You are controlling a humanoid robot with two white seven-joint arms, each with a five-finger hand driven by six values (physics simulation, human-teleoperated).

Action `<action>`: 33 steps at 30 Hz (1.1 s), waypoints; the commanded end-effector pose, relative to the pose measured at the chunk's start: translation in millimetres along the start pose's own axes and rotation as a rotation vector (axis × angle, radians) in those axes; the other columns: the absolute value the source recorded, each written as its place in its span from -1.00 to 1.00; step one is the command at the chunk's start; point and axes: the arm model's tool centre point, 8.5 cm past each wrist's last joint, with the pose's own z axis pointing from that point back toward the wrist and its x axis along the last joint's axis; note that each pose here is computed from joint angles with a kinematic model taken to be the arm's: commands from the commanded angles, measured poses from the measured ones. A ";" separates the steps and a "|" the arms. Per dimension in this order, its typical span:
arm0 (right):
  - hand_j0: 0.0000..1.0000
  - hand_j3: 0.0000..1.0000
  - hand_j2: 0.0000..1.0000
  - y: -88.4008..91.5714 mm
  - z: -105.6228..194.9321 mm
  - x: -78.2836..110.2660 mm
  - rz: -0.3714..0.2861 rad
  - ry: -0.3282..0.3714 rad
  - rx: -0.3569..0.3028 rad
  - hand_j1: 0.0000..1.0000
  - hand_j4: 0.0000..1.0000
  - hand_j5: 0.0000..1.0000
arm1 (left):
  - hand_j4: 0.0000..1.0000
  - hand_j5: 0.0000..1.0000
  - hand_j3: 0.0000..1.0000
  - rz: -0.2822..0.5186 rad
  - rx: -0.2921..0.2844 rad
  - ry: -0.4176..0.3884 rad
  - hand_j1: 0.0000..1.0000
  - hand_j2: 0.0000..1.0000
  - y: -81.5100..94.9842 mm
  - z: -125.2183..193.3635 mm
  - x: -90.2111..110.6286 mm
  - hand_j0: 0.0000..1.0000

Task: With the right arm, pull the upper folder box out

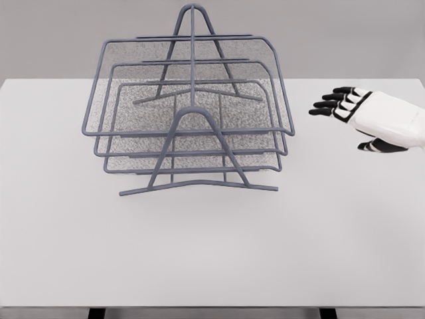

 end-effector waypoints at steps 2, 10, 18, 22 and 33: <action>1.00 1.00 1.00 8.8 -3.5 -16.9 -0.045 0.030 0.021 1.00 1.00 1.00 | 1.00 1.00 1.00 0.001 0.000 0.000 1.00 1.00 0.0 0.0 0.1 1.00; 1.00 1.00 1.00 -30.0 -80.3 -35.4 -0.072 -0.071 0.038 1.00 1.00 1.00 | 1.00 1.00 1.00 0.001 0.000 0.000 1.00 1.00 0.0 0.0 0.1 1.00; 1.00 1.00 1.00 -31.8 -129.2 -28.5 -0.078 -0.167 0.164 1.00 1.00 1.00 | 1.00 1.00 1.00 0.001 0.000 0.000 1.00 1.00 0.0 0.0 0.1 1.00; 1.00 1.00 1.00 -28.0 -142.5 -23.1 -0.066 -0.189 0.208 1.00 1.00 1.00 | 1.00 1.00 1.00 0.001 0.000 0.000 1.00 1.00 0.0 0.0 0.1 1.00; 1.00 1.00 1.00 -3.3 -139.6 -23.8 -0.067 -0.185 0.297 1.00 1.00 1.00 | 1.00 1.00 1.00 0.001 0.000 0.000 1.00 1.00 0.0 0.0 0.1 1.00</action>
